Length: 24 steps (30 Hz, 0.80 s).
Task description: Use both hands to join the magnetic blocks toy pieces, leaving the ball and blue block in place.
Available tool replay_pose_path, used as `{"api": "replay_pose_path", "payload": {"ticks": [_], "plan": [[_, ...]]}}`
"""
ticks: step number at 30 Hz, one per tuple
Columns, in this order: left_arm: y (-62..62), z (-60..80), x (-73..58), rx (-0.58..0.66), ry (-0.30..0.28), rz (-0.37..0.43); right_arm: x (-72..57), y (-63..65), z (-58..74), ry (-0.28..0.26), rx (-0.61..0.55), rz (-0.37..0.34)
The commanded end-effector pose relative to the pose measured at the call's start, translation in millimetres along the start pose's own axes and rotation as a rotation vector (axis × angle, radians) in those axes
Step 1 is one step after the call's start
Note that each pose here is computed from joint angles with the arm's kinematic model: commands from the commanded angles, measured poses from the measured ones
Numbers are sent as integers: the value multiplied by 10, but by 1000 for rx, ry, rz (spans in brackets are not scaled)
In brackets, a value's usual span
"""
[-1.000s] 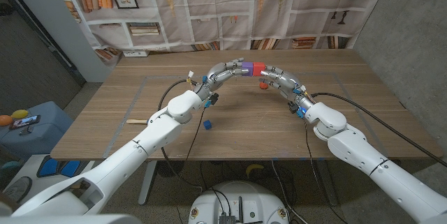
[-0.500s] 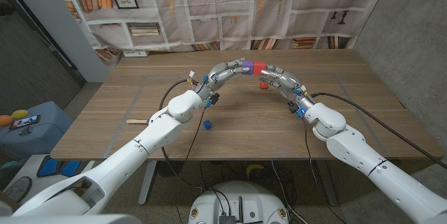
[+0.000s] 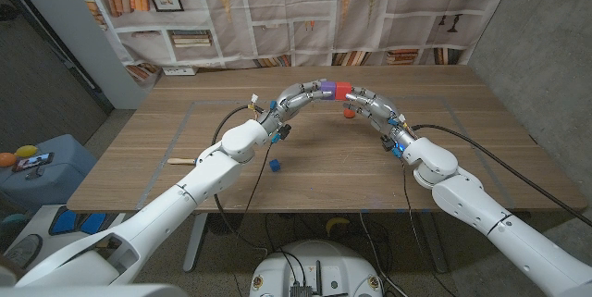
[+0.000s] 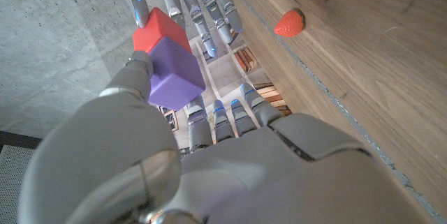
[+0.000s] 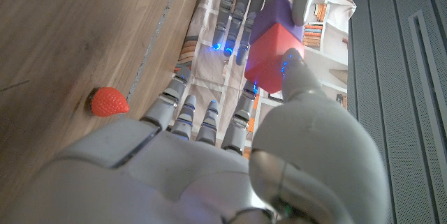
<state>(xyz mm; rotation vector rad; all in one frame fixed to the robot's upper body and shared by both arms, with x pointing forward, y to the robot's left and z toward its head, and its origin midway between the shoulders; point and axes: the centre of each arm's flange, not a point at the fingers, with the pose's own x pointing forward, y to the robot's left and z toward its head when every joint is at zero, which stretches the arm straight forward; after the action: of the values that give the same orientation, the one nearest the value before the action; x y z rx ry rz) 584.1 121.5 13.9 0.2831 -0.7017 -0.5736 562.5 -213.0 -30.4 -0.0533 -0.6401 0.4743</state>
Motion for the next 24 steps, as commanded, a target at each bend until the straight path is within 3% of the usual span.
{"api": "replay_pose_path", "payload": {"ticks": [1,24], "plan": [[36,31,-28,2,-8,-35,-25,7,16,-9,2,-6],[241,118,-140,20,8,-105,-89,20,16,-8,1,-14]]}}
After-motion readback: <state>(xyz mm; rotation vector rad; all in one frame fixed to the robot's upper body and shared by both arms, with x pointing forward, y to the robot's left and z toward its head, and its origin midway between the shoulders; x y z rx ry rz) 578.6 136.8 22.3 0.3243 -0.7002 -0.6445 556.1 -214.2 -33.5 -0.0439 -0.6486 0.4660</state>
